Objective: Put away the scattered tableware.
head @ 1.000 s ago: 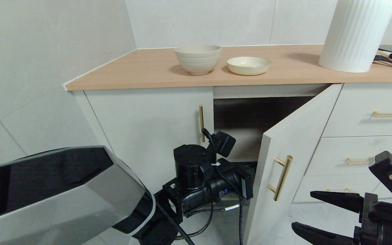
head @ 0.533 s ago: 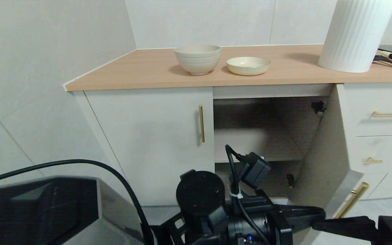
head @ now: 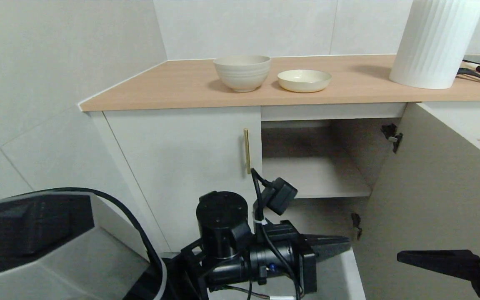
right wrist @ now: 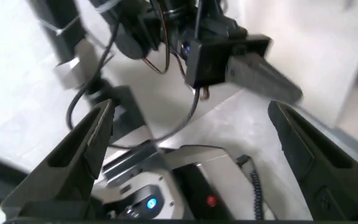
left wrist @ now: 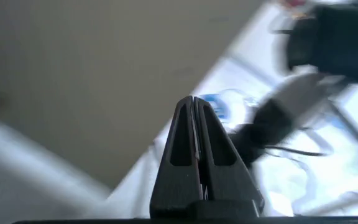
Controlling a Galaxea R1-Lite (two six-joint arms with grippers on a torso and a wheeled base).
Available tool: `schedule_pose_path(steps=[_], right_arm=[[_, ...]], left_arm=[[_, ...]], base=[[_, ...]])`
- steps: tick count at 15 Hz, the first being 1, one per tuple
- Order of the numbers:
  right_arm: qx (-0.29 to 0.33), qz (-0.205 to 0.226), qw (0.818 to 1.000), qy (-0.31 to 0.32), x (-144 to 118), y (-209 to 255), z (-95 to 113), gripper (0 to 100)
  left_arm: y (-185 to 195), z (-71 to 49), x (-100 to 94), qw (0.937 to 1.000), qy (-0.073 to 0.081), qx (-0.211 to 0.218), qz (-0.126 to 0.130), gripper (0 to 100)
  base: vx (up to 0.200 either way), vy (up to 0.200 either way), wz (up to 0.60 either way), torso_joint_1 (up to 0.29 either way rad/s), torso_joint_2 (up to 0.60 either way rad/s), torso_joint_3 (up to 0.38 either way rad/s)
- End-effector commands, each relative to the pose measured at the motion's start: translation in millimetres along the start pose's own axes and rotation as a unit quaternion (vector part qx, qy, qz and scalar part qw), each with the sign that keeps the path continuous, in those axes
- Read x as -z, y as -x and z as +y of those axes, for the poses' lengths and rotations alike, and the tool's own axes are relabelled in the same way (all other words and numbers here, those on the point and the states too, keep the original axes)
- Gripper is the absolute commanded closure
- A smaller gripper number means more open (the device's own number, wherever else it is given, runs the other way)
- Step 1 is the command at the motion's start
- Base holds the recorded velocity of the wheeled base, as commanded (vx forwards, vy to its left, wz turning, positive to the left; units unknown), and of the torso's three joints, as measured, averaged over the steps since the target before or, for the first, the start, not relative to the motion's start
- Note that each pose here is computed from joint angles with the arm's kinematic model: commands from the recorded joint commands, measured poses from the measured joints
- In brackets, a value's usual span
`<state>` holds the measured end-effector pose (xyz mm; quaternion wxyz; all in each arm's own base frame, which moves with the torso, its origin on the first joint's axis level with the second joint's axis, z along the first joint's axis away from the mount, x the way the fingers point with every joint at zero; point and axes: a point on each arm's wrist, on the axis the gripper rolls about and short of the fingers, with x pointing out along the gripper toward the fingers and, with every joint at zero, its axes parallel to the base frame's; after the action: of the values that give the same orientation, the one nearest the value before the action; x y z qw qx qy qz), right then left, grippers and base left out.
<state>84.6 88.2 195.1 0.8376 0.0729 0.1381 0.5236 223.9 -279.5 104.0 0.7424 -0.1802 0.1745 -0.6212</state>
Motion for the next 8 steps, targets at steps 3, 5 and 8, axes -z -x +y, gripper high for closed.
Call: schedule_pose_path(steps=[3, 5, 8], right_arm=[[0.094, 0.005, 0.995, -0.017, -4.5, -18.0, -15.2, 0], [0.13, -0.004, 0.991, -0.028, -9.6, -21.1, -18.4, 0], [0.172, -0.028, 0.984, -0.032, -22.2, -23.4, -24.2, 0]], left_arm=[[42.6, 5.1, -47.1, 0.9951, -0.016, -0.094, -0.028, 100], [76.9, -9.4, -68.0, 0.9904, -0.015, -0.137, -0.011, 100], [132.8, -35.2, -89.2, 0.9582, -0.056, -0.281, -0.002, 100]], base=[[0.0, 0.0, 0.0, 0.0, 0.0, 0.0], [0.0, 0.0, 0.0, 0.0, 0.0, 0.0], [0.0, 0.0, 0.0, 0.0, 0.0, 0.0]])
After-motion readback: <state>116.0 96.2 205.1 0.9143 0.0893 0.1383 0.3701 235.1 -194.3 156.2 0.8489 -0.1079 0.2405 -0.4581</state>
